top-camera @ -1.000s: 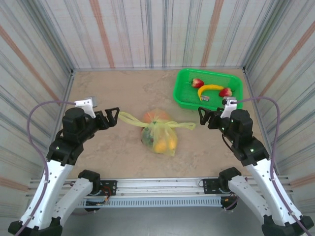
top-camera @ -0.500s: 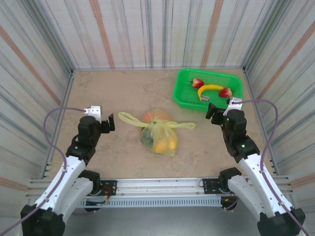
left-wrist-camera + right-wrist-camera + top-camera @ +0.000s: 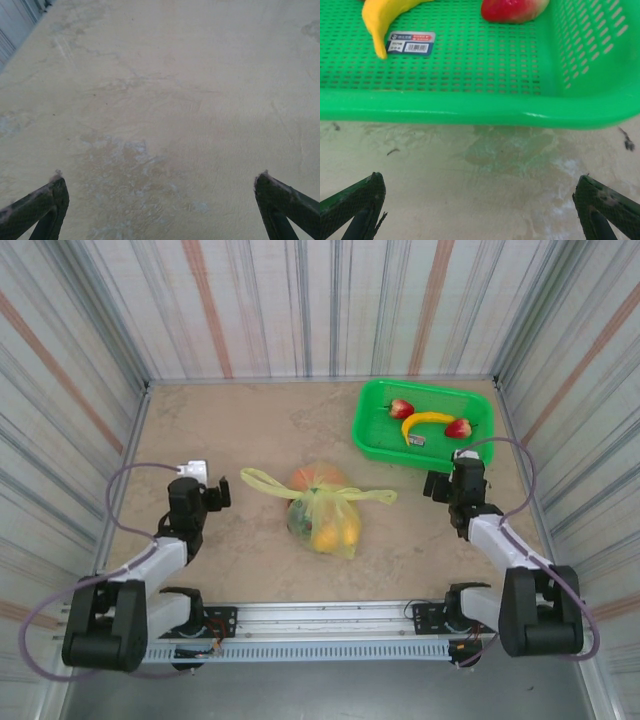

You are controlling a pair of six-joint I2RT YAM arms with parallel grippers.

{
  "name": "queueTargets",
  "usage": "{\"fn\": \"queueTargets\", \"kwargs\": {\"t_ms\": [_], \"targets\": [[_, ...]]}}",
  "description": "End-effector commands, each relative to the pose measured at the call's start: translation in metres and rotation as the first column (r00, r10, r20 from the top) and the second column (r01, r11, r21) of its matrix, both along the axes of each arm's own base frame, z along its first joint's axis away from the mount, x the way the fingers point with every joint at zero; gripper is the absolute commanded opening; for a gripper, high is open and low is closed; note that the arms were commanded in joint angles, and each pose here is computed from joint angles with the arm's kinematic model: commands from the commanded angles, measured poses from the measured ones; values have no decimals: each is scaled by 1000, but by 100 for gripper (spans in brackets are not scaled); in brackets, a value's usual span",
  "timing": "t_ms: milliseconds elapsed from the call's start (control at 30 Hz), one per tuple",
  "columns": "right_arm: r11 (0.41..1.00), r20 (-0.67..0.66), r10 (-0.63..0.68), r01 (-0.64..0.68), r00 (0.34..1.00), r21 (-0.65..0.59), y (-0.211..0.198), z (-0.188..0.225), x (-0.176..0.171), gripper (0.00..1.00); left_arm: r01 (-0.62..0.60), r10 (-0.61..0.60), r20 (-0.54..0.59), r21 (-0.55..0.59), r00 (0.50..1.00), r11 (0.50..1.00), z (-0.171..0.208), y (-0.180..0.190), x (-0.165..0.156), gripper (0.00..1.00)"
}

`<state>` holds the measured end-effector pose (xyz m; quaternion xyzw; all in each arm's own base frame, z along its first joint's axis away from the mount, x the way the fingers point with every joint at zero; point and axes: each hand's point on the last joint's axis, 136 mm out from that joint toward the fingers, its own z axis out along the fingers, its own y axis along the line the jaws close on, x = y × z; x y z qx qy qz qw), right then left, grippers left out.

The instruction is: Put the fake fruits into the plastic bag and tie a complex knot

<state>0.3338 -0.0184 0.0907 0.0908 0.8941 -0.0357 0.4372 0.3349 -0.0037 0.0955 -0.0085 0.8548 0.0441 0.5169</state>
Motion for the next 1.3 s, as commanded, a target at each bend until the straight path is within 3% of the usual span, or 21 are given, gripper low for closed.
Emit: {"fn": "queueTargets", "kwargs": {"t_ms": [0, 67, 133, 167, 267, 333, 467, 533, 1033, 1267], "targets": [[999, 143, 47, -48, 989, 0, 2, 7, 21, 99, 71, -72, 81, 23, 994, 997, 23, -9, 29, 99], [998, 142, 57, -62, 988, 32, 2, 5, 34, 99, 139, -142, 129, 34, 981, 990, 26, -20, 40, 99], [997, 243, 54, -66, 969, 44, -2, 16, 43, 99, 177, -183, 129, 57, 975, 983, 24, -24, 46, 99], [996, 323, 78, -91, 943, 23, -1, 23, 43, 99, 182, -188, 139, 56, 972, 982, 15, -23, 46, 99], [995, 360, 51, -78, 932, 60, -12, 11, 41, 99, 167, -174, 236, 49, 956, 985, 8, -16, 47, 99], [994, 416, 56, -89, 908, 61, -12, 5, 40, 99, 198, -198, 111, 14, 974, 980, 0, -21, 54, 99], [981, 272, 178, -193, 946, 29, 12, -9, 63, 99, 159, -156, 84, -41, 984, 986, -5, -8, 61, 99], [986, 248, 139, -158, 959, 57, 5, -11, 62, 99, 155, -152, 84, -19, 985, 988, -5, -9, 63, 99], [991, 263, 129, -133, 956, -3, 8, -8, 60, 99, 149, -148, 80, -1, 986, 989, -5, -11, 61, 99], [990, 262, 126, -138, 957, 28, 5, -9, 60, 99, 150, -149, 84, -2, 985, 989, -4, -11, 61, 99]]}}
